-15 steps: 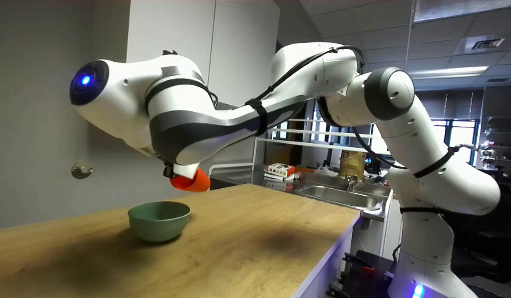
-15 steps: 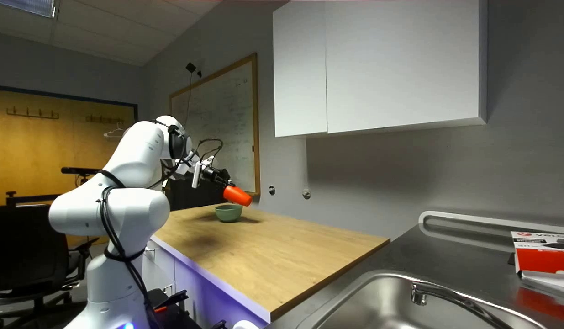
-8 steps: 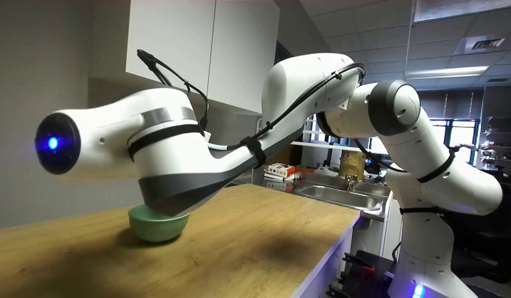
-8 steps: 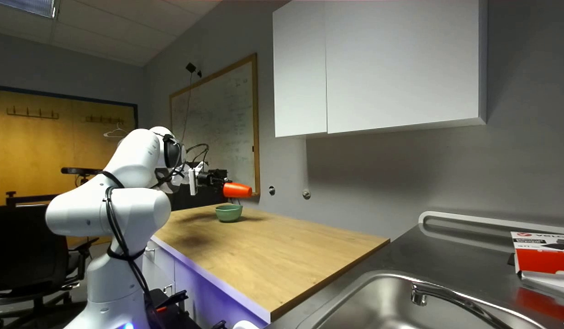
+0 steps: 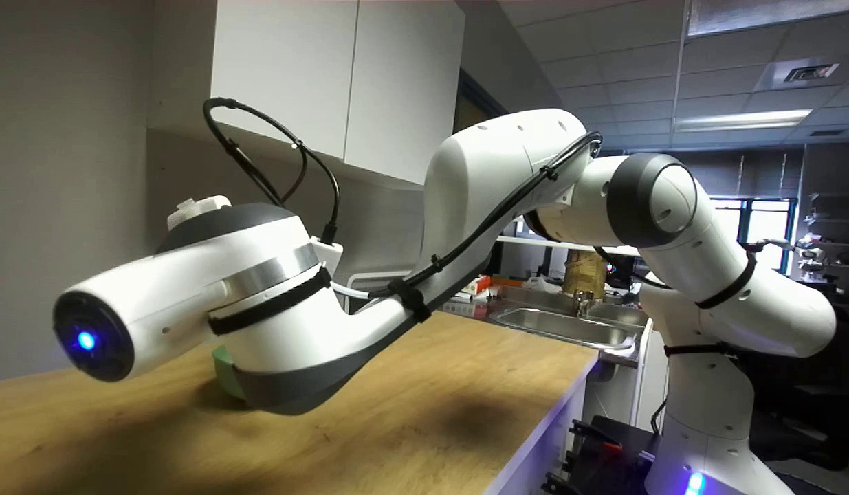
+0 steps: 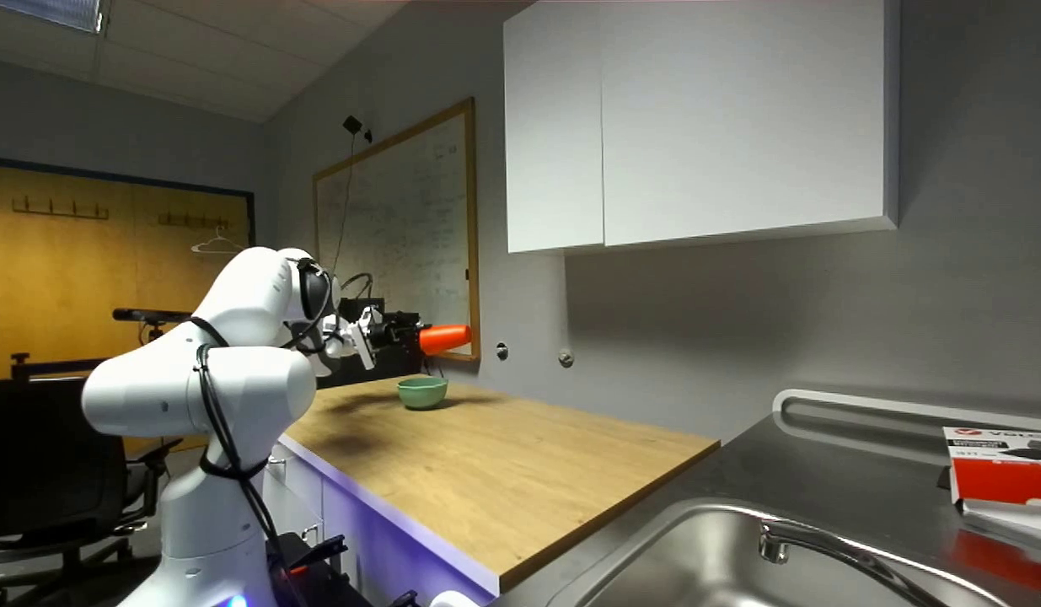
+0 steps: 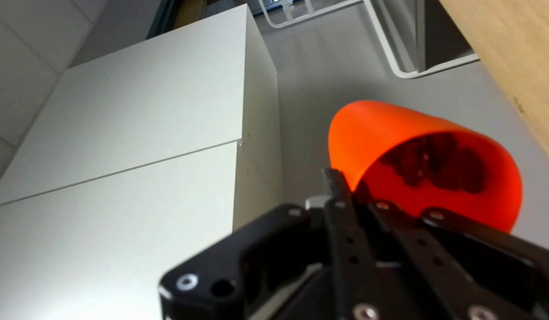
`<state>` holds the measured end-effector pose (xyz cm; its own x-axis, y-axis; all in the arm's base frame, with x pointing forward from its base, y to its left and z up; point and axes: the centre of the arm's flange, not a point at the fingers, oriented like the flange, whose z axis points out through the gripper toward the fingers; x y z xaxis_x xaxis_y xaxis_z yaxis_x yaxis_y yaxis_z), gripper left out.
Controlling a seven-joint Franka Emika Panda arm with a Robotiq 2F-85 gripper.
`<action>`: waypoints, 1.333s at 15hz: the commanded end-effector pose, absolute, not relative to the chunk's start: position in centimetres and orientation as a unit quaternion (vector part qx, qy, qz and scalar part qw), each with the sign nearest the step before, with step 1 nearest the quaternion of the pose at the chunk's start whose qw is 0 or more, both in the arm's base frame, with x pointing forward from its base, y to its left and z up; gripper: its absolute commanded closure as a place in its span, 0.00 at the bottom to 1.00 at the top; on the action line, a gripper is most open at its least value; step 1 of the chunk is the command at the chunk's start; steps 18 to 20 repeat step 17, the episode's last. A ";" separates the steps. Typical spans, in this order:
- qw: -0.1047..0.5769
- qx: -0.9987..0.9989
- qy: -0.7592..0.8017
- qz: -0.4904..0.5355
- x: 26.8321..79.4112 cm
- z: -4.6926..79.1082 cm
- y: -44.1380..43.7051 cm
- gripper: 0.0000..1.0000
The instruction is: Pour the contents of the cup into the bowl
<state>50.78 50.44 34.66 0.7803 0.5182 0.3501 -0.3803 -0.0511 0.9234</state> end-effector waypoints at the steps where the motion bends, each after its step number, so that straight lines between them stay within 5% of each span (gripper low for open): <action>1: 0.701 0.618 0.022 0.354 50.8 35.1 50.7 0.99; 20: 0.734 0.559 -0.010 0.387 50.6 35.2 50.7 0.99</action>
